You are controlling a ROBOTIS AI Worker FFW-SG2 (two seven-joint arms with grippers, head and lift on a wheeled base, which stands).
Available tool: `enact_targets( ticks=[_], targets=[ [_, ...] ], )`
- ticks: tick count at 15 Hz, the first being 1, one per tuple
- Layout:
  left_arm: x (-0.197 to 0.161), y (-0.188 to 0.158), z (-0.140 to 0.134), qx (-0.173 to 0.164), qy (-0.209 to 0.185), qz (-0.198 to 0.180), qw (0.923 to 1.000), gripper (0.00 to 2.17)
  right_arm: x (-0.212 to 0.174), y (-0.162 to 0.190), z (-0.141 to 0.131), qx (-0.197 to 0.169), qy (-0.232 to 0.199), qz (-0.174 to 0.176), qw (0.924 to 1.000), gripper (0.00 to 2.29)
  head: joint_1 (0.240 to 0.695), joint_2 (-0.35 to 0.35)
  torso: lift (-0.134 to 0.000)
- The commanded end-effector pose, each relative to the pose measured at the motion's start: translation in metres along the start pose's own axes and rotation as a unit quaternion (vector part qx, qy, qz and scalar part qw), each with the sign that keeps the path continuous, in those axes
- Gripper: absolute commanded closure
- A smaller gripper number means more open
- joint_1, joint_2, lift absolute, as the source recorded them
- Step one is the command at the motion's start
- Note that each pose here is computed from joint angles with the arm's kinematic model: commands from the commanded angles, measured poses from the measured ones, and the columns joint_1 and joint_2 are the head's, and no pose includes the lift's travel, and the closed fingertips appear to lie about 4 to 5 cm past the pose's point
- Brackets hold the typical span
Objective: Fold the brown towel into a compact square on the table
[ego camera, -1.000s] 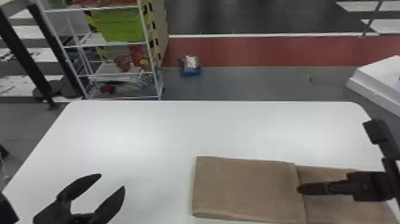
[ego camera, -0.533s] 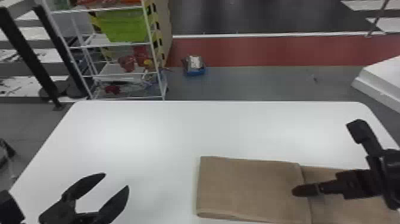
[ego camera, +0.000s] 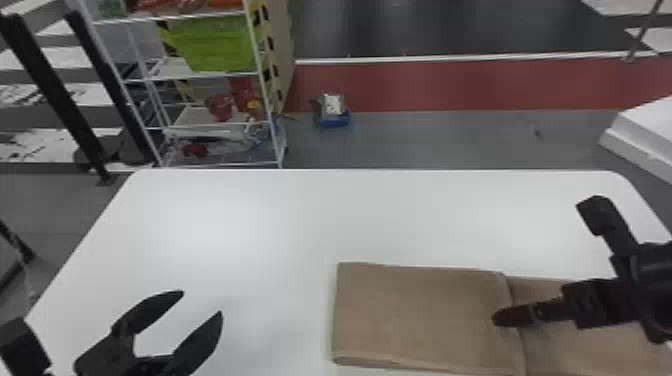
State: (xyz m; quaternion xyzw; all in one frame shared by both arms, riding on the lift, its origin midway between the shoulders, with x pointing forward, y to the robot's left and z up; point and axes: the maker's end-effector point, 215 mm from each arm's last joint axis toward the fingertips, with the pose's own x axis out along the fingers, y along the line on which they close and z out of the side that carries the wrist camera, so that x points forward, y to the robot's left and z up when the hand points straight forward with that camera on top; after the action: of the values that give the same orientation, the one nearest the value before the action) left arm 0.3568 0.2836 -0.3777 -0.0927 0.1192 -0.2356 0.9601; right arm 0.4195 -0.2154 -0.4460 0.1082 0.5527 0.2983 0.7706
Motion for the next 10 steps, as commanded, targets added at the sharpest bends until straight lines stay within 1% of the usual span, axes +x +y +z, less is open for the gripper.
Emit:
enact_targets(
  ticks=[1,3,7,10],
  targets=[
    [0.0001,-0.0003,-0.0002,-0.001,-0.001,0.0,1.0,0.07,0.0034,0.0003,0.0013,0.0,0.007,0.0,1.0,0.59,0.695,0.099,-0.124],
    [0.0002,-0.0005,0.0005,0.0,-0.001,0.0,1.0,0.07,0.0062,-0.0015,0.0014,0.003,0.012,0.0,0.9999,0.76,0.695,0.102,-0.124],
    [0.0,-0.0012,0.0019,0.001,-0.002,0.0,1.0,0.07,0.0087,-0.0027,0.002,0.003,0.017,-0.003,0.9998,0.76,0.695,0.103,-0.124],
    [0.0,-0.0014,0.0026,0.002,-0.002,0.0,1.0,0.07,0.0066,-0.0017,0.006,0.004,0.012,0.001,0.9999,0.76,0.695,0.103,-0.124]
  ],
)
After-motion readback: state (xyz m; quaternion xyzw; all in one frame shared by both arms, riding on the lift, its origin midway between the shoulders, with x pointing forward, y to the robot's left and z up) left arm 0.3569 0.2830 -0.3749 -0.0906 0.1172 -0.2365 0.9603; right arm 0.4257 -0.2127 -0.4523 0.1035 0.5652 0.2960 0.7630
